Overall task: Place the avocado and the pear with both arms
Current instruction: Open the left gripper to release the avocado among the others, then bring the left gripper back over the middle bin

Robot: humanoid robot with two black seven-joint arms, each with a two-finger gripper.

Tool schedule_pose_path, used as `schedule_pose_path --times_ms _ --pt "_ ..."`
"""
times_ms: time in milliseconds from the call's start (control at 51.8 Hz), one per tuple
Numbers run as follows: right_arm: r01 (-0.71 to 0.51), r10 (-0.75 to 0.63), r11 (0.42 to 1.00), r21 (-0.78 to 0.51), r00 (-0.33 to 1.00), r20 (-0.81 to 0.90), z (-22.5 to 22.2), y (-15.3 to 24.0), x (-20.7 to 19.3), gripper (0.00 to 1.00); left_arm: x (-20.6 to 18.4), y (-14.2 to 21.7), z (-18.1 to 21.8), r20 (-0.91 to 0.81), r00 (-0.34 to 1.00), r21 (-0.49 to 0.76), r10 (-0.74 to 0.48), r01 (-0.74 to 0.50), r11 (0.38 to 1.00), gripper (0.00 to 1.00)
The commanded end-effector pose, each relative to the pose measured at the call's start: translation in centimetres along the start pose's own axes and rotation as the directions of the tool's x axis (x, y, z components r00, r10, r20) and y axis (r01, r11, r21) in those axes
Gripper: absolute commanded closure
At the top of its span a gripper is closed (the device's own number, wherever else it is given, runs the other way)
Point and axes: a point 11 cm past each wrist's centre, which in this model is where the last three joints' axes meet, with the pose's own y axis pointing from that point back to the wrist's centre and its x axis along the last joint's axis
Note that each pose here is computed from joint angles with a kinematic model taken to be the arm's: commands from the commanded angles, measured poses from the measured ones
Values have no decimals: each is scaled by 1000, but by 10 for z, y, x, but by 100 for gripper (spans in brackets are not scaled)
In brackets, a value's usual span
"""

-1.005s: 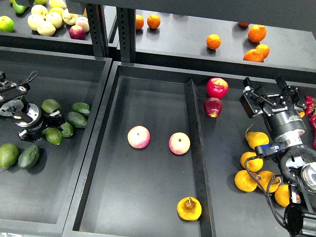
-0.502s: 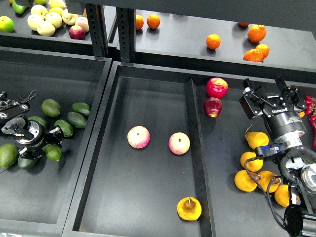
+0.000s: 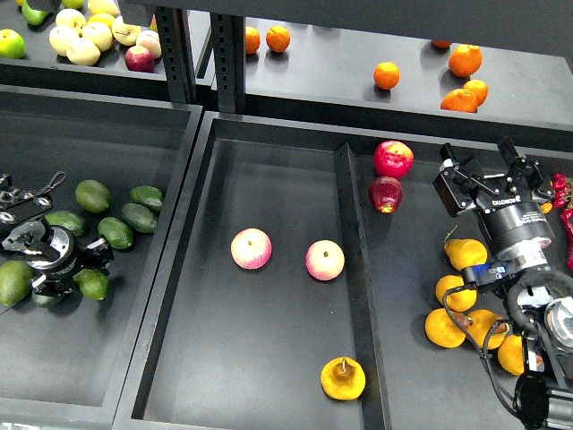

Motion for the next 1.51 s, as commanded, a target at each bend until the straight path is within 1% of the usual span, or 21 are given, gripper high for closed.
schedule_pose_path --times_ms 0,309,464,560,753,889,1043,1063,1140,1198,1256,1352,1410,1488 --pt "0 0 1000 -2 1000 0 0 0 0 0 -1 -1 0 0 1000 2 -1 1 1000 61" --pt "0 0 1000 -3 1000 0 1 0 0 0 -1 0 2 1 1000 -1 0 0 1000 53" --pt "-4 4 1000 -15 1000 -2 4 -1 1 0 -1 0 1 4 1000 0 1 -1 1000 51" --pt "-5 5 1000 -17 1000 -2 5 -1 2 0 -1 0 2 5 1000 -1 1 -1 1000 47" --pt "-6 6 1000 -18 1000 -3 5 -1 2 0 1 1 3 35 999 9 18 -18 1000 36" --pt "-6 6 1000 -18 1000 -3 5 -1 2 0 3 3 5 43 999 4 24 -24 1000 31" --pt "-11 11 1000 -29 1000 -4 9 -2 3 0 6 5 7 32 999 -8 25 -25 1000 16" --pt "-12 12 999 -30 1000 -4 10 -2 4 0 6 6 8 27 999 -15 23 -22 1000 12" --pt "-12 12 999 -30 1000 -4 10 -2 4 0 7 8 10 19 1000 -25 23 -22 999 6" --pt "-12 12 999 -30 1000 -4 10 -2 4 0 10 12 16 9 1000 -45 27 -26 999 2" --pt "-12 12 999 -30 1000 -4 10 -2 4 0 14 19 25 -3 999 -73 32 -32 997 2" --pt "-14 14 999 -32 1000 -4 10 -2 4 0 27 40 53 -54 998 -164 40 -49 985 1" --pt "-13 13 999 -30 1000 -4 10 -1 4 0 34 53 67 -107 994 -229 24 -49 972 1" --pt "-21 21 999 -26 1000 -1 9 1 7 0 37 66 84 -195 980 -332 -41 -27 943 1"
